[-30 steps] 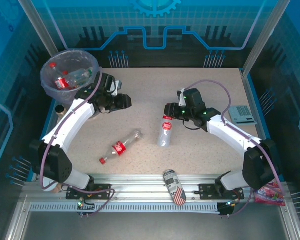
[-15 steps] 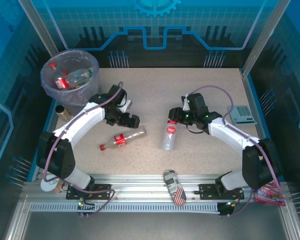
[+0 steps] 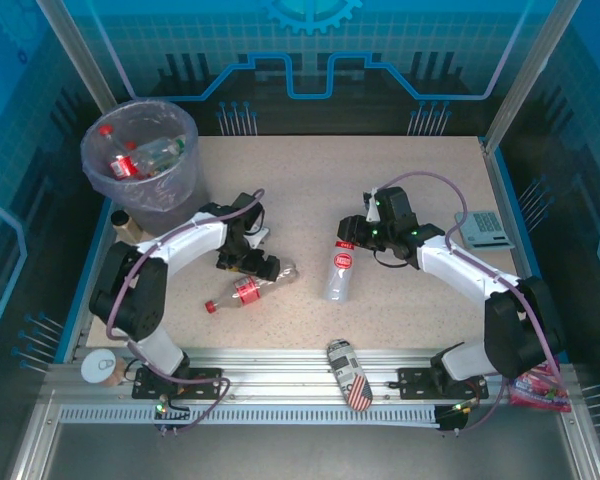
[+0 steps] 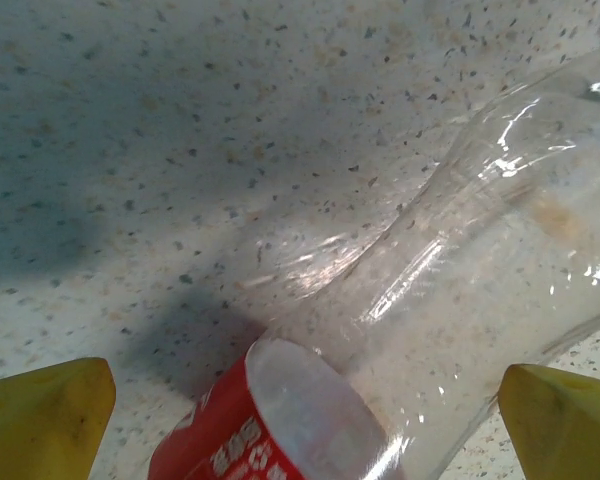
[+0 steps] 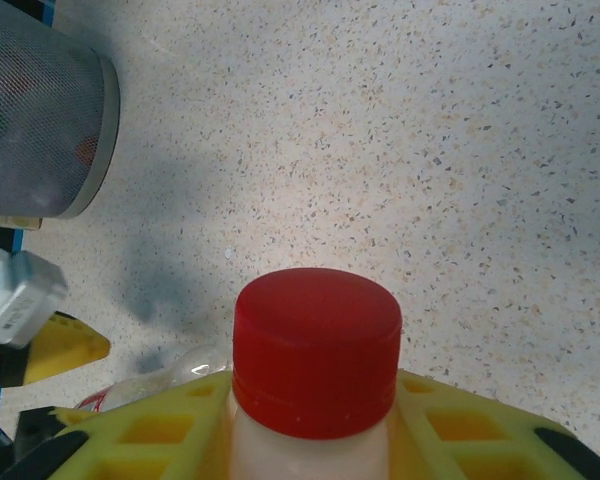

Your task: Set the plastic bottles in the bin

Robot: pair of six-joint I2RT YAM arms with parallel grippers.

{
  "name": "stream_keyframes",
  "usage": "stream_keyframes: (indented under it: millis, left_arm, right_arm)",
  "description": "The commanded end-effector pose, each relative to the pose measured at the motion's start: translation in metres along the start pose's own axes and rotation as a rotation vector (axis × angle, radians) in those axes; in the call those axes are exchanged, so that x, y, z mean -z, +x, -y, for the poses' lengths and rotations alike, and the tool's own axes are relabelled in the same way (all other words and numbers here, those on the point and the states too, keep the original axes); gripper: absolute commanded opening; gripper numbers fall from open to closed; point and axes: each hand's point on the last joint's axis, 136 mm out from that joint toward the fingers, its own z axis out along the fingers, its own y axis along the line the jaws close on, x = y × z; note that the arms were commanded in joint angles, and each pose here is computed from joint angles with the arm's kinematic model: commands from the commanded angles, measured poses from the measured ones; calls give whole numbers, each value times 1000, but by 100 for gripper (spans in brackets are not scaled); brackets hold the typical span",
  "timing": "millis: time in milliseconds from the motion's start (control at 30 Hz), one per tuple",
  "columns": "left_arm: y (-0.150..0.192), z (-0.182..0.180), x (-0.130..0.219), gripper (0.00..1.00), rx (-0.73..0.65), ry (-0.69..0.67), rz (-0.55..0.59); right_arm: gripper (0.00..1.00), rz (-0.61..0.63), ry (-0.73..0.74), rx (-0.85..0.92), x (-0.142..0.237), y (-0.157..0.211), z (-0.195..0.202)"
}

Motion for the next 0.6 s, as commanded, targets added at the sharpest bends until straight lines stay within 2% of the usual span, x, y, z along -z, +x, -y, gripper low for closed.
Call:
stream_keyframes:
  millis: [0,267,500,567]
  left_arm:
    - [-2,-15,-16,99,6,-87,-21]
    - [-3,-7,-30,99,17,-80,-54]
    - [-15,17,-5,99,25,37,56]
    - [-14,19,-2,99,15,35,61]
  right_arm:
    - [39,34,-3,1,8,-5,4]
    - [39,13,25,-11,3,5,19]
    - [39,10,27,-15,0,5,22]
    - [39,8,25,-14,-1,5,22]
